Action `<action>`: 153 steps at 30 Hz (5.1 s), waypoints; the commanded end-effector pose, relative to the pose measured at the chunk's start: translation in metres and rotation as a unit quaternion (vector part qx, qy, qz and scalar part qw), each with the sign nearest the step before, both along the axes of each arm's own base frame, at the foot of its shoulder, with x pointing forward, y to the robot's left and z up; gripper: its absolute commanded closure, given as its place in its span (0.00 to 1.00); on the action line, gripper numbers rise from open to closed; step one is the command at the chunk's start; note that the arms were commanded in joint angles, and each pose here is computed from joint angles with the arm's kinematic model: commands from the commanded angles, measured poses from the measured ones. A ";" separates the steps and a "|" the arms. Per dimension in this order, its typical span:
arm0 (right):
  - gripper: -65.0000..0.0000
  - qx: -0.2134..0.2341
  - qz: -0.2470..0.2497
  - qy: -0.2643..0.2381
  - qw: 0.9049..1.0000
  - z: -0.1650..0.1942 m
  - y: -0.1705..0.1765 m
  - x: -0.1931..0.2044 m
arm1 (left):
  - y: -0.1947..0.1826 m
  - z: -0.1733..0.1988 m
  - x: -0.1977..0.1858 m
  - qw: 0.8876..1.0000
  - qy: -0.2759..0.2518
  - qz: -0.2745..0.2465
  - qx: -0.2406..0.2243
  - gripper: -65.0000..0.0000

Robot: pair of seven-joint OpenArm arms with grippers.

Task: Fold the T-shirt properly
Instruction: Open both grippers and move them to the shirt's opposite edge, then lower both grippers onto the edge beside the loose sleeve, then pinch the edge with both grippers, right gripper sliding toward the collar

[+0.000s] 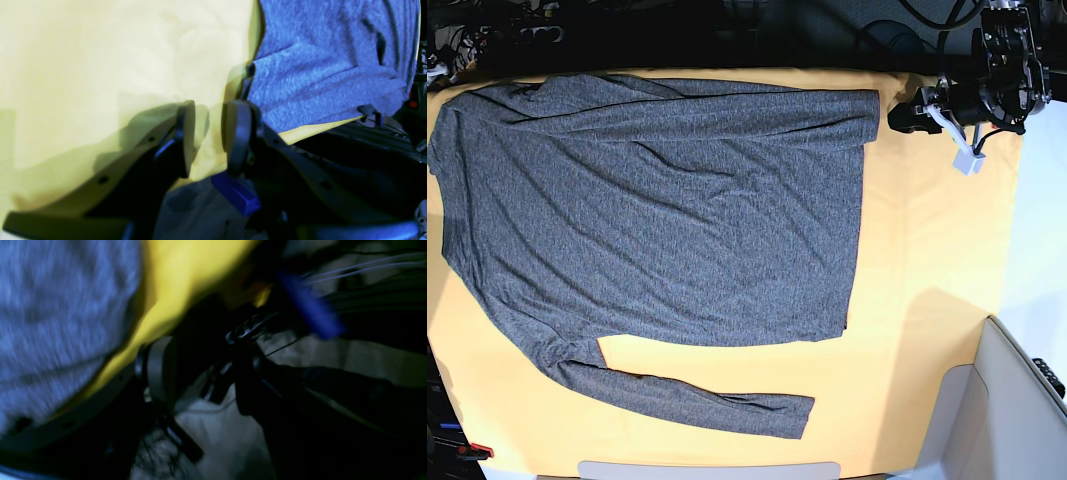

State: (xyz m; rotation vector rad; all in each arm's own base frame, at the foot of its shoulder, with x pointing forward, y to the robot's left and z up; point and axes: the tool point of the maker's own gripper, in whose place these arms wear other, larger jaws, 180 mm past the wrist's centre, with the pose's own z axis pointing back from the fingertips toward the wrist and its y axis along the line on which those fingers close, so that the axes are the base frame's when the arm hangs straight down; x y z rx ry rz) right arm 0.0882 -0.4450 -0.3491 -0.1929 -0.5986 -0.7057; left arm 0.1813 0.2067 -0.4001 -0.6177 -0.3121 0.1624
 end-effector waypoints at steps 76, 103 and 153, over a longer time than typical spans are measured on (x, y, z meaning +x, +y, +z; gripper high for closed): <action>0.59 -0.013 0.316 -0.166 0.934 0.044 0.179 0.439 | -0.092 0.001 0.316 0.978 -0.117 0.165 -0.047 0.70; 0.59 -0.007 0.316 -0.151 0.936 0.026 0.180 0.429 | -0.098 0.021 0.318 0.986 -0.146 0.077 -0.005 0.58; 0.58 -0.063 0.193 -0.160 0.966 0.044 0.014 0.396 | -0.084 0.003 0.308 0.984 -0.149 0.101 0.004 0.98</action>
